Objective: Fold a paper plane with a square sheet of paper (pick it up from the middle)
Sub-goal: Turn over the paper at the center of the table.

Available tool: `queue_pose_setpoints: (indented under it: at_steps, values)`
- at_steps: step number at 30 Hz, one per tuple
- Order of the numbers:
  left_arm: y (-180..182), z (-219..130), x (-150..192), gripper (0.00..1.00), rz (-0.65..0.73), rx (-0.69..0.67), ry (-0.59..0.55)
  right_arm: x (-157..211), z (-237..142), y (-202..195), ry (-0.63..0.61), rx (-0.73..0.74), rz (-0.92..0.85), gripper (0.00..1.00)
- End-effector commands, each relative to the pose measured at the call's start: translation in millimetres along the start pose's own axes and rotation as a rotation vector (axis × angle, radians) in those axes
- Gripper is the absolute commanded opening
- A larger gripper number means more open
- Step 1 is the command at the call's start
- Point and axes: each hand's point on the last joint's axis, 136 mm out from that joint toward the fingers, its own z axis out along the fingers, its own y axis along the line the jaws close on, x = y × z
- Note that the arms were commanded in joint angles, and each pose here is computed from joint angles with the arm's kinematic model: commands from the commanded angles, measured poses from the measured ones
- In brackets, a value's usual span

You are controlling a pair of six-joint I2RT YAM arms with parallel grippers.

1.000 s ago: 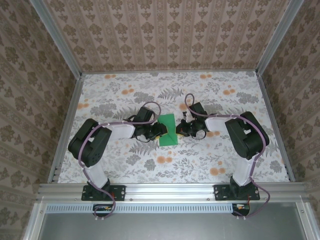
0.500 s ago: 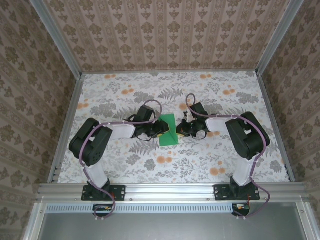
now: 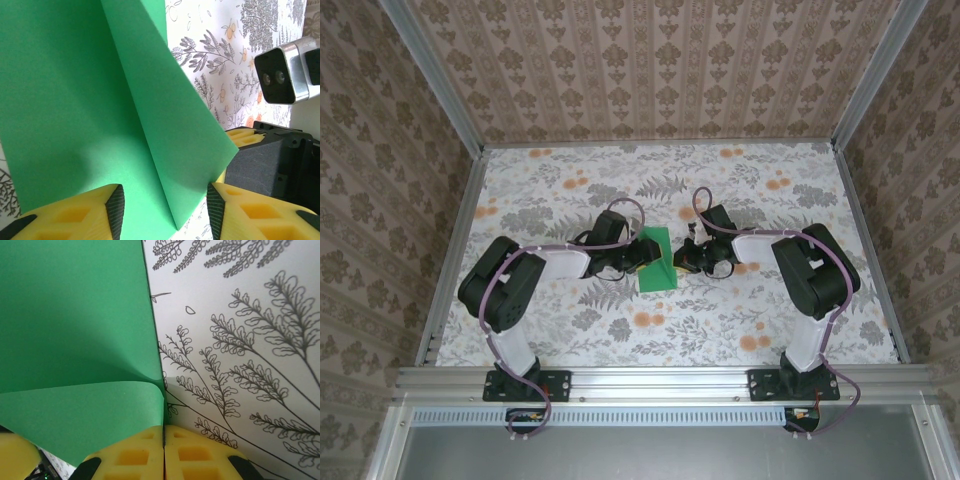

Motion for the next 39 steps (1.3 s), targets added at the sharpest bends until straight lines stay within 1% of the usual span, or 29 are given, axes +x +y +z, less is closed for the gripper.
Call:
queue_pose_setpoints:
  at_steps: [1, 4, 6, 10, 18, 22, 25, 29, 35, 39]
  values:
    - [-5, 1, 1, 0.55, 0.032, 0.035, -0.001, -2, -5, 0, -0.015, 0.006, 0.009, 0.08]
    - [-10, -2, -1, 0.57, 0.057, 0.059, -0.023, -3, -5, -2, -0.013, 0.011, 0.013, 0.08]
    - [-10, -4, -2, 0.58, 0.064, 0.046, -0.029, -2, -5, -2, -0.012, 0.012, 0.014, 0.08]
    - [-1, 2, 1, 0.57, 0.047, 0.015, -0.003, -3, -4, -2, -0.01, 0.011, 0.015, 0.08]
    - [4, 12, 1, 0.44, 0.032, -0.005, 0.02, -2, -5, 1, -0.005, 0.002, 0.012, 0.09]
    - [8, 15, 1, 0.36, 0.029, -0.026, 0.028, -4, -9, 8, -0.008, -0.014, 0.0, 0.14]
    - [10, 15, 0, 0.31, 0.03, -0.035, 0.028, -5, -14, 13, -0.012, -0.022, -0.011, 0.19]
    - [13, 16, 1, 0.25, 0.029, -0.055, 0.031, -8, -26, 21, -0.039, -0.025, -0.033, 0.3]
    - [13, 14, -1, 0.16, 0.036, -0.068, 0.023, -15, -50, 19, -0.112, 0.025, -0.044, 0.42]
    - [5, 1, -6, 0.11, 0.074, -0.094, 0.008, -19, -69, 13, -0.178, 0.057, -0.046, 0.56]
